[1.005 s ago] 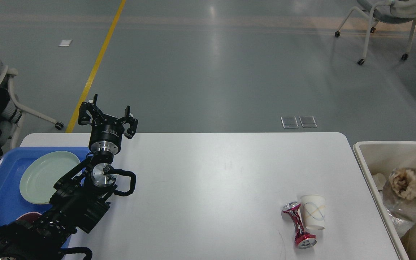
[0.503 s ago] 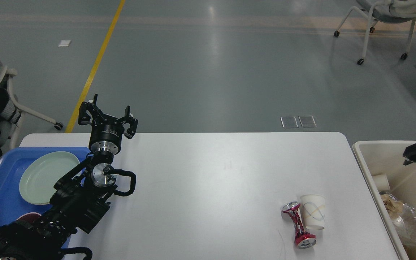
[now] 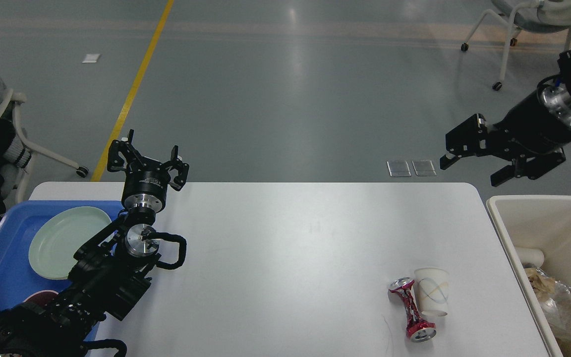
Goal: Tidy desktop
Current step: 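Swing the right gripper back down toward the red-and-white can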
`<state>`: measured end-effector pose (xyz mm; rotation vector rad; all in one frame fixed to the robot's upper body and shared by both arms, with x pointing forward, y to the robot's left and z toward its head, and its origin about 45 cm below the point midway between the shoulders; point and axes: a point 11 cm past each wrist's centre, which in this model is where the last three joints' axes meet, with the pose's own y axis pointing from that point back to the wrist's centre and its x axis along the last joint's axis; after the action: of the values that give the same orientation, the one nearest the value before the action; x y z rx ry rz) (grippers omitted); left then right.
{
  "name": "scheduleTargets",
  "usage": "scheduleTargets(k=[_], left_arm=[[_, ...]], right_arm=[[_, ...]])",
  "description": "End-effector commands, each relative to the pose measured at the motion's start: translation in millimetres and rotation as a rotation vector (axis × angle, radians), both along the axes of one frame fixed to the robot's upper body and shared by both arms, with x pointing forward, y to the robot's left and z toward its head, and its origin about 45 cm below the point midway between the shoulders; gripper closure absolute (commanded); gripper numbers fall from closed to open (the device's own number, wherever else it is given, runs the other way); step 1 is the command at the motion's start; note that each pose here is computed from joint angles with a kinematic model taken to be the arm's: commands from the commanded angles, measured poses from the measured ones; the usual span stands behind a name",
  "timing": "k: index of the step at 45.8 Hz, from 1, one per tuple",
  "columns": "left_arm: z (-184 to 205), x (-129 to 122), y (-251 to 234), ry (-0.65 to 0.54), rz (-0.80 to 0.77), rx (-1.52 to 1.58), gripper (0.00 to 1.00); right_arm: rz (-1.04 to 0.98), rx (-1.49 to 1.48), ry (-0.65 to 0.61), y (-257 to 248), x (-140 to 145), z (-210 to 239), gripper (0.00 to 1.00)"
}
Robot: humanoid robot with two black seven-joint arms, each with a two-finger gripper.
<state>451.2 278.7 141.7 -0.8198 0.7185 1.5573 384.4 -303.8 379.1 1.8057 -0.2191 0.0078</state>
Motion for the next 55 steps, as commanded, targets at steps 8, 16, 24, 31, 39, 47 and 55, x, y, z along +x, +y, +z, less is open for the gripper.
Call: scheduleTargets(k=[8,16,24,31,39,47,55], left_arm=[[-0.5,-0.3,0.1,0.001,0.000,0.000,0.00],[-0.5,-0.3,0.1,0.001,0.000,0.000,0.00],[0.2,0.2,-0.1,0.000,0.000,0.000,0.00],[0.2,0.2,-0.1,0.000,0.000,0.000,0.00],[-0.5,-0.3,0.1,0.001,0.000,0.000,0.00],[-0.5,-0.3,0.1,0.001,0.000,0.000,0.00],[0.2,0.2,-0.1,0.000,0.000,0.000,0.00]], right_arm=[[0.227,0.095,-0.011,89.1,-42.0,54.7,0.00],[0.319,0.131,-0.022,120.1,-63.0,72.5,0.00],[0.317,0.077,0.049,115.0,-61.3,44.3,0.00],[0.305,0.021,0.154,91.9,-63.6,-9.1,0.00],[0.245,-0.071,0.170,59.7,-64.8,-75.9,0.00],[0.210,-0.091,0.218,45.0,-78.7,-124.1,0.00],[0.177,-0.101,0.239,35.9,-88.6,-166.4,0.00]])
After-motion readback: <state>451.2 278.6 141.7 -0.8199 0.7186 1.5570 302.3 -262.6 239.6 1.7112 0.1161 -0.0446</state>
